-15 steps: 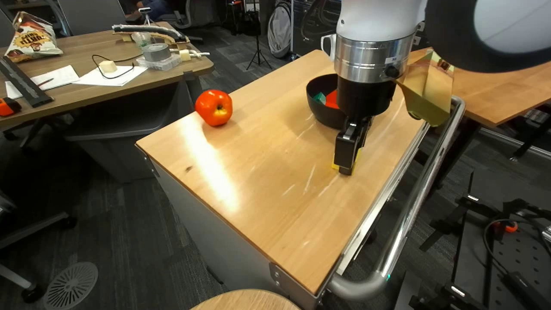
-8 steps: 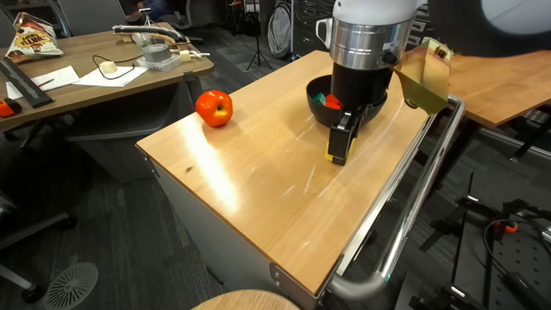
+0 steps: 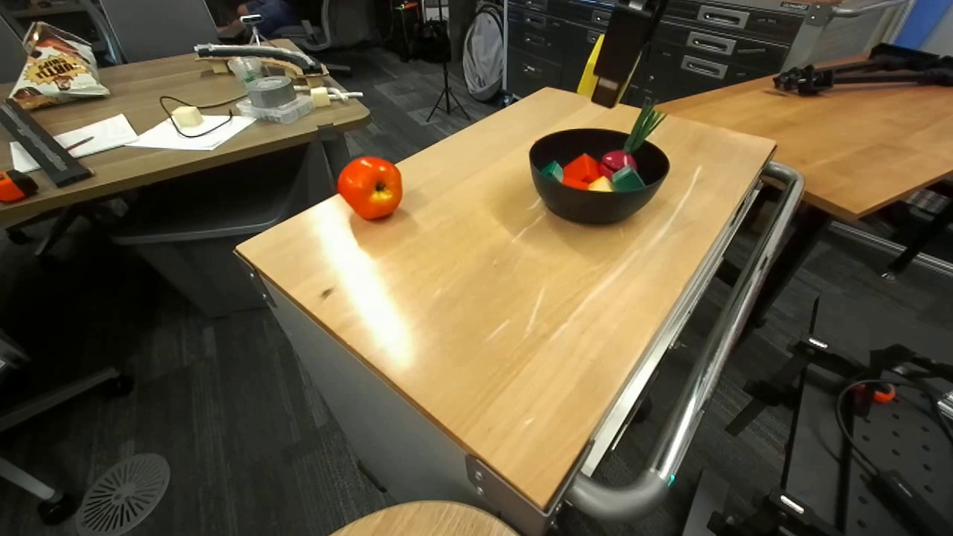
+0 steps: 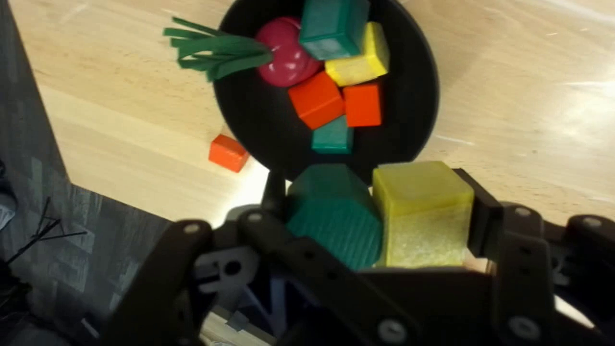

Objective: Put the beetroot and the blocks in the bowl then move the apple to the right

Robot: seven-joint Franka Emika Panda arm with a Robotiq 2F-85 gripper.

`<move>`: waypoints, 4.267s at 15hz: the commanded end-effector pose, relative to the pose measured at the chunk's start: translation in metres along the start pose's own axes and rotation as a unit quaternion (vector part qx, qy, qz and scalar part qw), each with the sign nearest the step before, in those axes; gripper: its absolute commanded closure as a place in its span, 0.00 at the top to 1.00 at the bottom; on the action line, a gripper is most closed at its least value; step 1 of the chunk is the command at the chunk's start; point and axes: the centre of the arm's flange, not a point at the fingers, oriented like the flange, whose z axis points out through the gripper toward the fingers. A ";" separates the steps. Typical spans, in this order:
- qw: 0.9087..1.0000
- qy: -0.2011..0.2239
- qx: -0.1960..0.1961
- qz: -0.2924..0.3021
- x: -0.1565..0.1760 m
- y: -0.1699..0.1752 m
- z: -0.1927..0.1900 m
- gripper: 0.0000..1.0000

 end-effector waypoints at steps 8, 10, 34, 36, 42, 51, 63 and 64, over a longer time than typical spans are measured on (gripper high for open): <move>0.985 -0.091 0.095 -0.114 -0.005 0.019 0.091 0.96; 0.977 -0.095 0.108 -0.158 -0.033 0.021 0.089 1.00; 0.955 0.076 0.098 -0.269 -0.116 0.100 -0.041 1.00; 0.943 0.106 0.072 -0.306 -0.073 0.077 -0.062 1.00; 0.908 0.155 -0.053 -0.386 0.041 -0.014 -0.069 1.00; 0.923 0.128 -0.046 -0.361 0.053 -0.037 -0.020 1.00; 0.977 0.046 0.050 -0.201 0.101 -0.058 -0.004 1.00; 0.978 0.050 0.054 -0.198 0.110 -0.061 -0.004 1.00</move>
